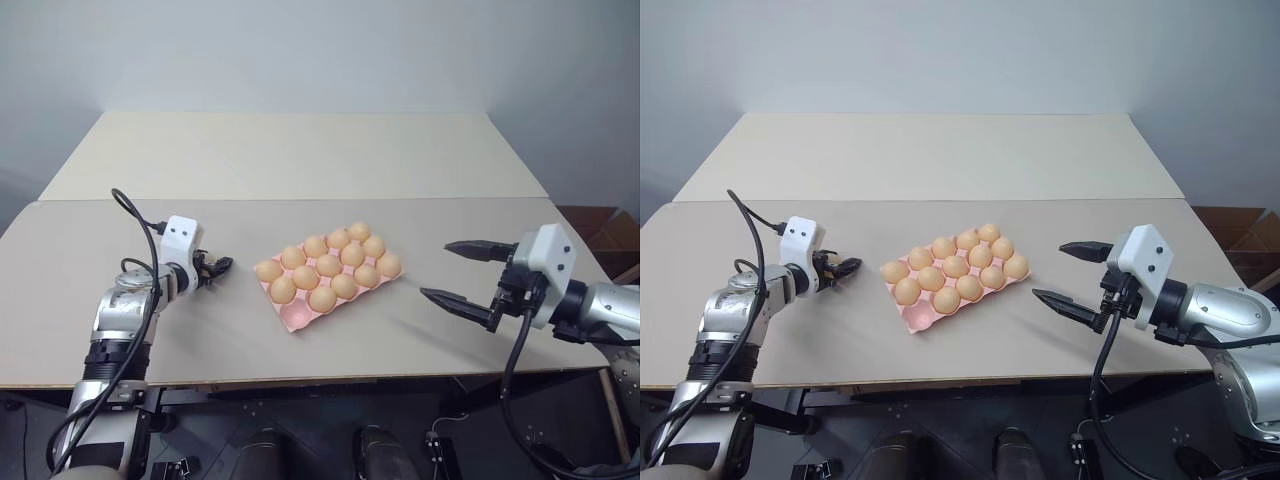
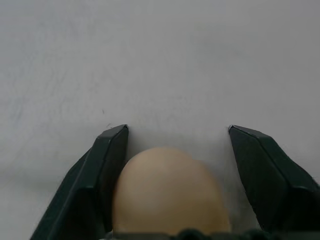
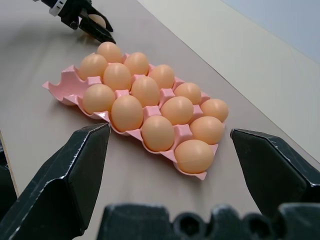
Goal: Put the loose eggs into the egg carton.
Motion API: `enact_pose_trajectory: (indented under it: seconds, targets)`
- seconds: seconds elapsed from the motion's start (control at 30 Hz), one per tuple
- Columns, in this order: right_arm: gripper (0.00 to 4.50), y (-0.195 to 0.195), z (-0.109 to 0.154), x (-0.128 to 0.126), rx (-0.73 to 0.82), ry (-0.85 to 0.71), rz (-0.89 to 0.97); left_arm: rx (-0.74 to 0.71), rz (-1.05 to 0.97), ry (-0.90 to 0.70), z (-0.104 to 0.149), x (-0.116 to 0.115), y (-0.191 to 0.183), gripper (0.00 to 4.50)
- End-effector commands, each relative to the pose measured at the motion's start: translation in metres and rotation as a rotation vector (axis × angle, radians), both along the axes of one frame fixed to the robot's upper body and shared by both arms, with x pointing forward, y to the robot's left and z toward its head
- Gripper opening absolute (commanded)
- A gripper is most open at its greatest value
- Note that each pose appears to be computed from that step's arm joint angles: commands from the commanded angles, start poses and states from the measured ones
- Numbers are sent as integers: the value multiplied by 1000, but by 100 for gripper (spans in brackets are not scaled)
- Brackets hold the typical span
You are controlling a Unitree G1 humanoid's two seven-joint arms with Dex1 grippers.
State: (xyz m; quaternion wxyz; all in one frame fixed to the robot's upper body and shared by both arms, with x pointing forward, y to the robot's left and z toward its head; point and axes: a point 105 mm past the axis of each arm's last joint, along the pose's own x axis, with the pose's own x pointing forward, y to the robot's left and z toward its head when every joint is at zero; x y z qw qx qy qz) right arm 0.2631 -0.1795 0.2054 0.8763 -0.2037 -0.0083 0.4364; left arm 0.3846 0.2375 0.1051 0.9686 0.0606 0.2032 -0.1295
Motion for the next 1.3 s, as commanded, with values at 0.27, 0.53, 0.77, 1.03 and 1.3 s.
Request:
enact_pose_trajectory:
  seconds: [0.27,0.53,0.77,1.03,1.3]
  targets:
    - [450,-2,18,2,10,-68,-31,-27,-127,-54,33,-3,-13,199]
    - [450,0,16,0,18,-70,-38,-142,-602,-126,98,-36,-69,199]
    - [450,1,15,-4,27,-81,-57,-146,-1002,-67,88,-73,-127,199]
    - [450,-2,16,-13,27,-88,-85,-54,-1226,-88,67,-88,-145,199]
    - [450,-2,18,-14,28,-96,-89,46,-1250,-63,42,-88,-148,199]
